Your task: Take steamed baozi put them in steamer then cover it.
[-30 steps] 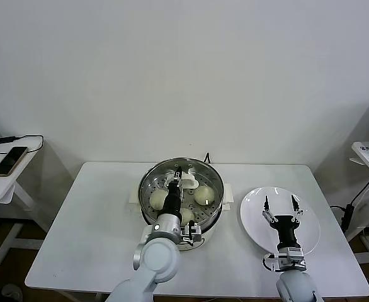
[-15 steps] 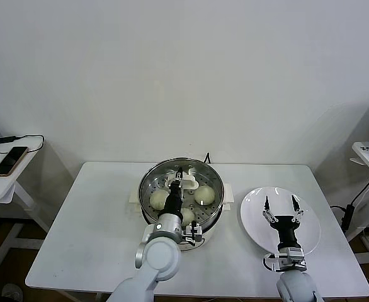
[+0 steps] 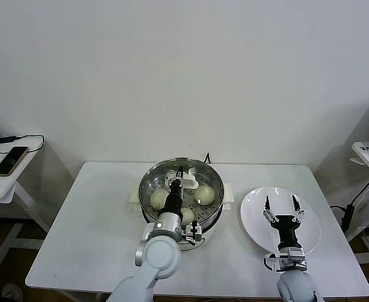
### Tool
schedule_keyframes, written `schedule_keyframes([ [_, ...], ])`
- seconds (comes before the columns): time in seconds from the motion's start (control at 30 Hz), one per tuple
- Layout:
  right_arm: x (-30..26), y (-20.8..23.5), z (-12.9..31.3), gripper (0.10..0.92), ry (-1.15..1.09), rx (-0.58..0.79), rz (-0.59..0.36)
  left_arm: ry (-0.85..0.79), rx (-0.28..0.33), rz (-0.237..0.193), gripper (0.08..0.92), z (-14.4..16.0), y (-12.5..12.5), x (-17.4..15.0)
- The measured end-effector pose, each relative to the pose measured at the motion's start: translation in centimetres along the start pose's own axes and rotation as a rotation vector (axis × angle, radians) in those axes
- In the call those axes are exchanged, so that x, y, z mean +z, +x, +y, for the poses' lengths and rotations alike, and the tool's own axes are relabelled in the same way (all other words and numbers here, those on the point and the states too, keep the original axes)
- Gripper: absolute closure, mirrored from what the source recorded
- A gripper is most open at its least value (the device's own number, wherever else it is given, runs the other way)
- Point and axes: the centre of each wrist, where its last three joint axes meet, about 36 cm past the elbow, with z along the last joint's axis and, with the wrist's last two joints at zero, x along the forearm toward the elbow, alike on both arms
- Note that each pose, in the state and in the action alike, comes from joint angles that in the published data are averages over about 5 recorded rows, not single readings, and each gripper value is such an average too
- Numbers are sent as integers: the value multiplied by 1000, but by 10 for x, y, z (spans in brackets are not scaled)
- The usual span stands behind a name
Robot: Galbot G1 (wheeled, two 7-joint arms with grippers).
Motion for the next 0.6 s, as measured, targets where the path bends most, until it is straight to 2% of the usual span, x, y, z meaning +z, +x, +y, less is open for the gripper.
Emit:
schedule_keyframes([
  [0.07,0,0,0,200,0,0,0,-2,3,0,794,0,0,0],
  [0.17,0,1,0,200,-1,-1,1,-2,4,1,730,-1,1,1],
  [0.6,0,1,2,200,-2,-7,2,42,-17,-10,341,11,11,6],
])
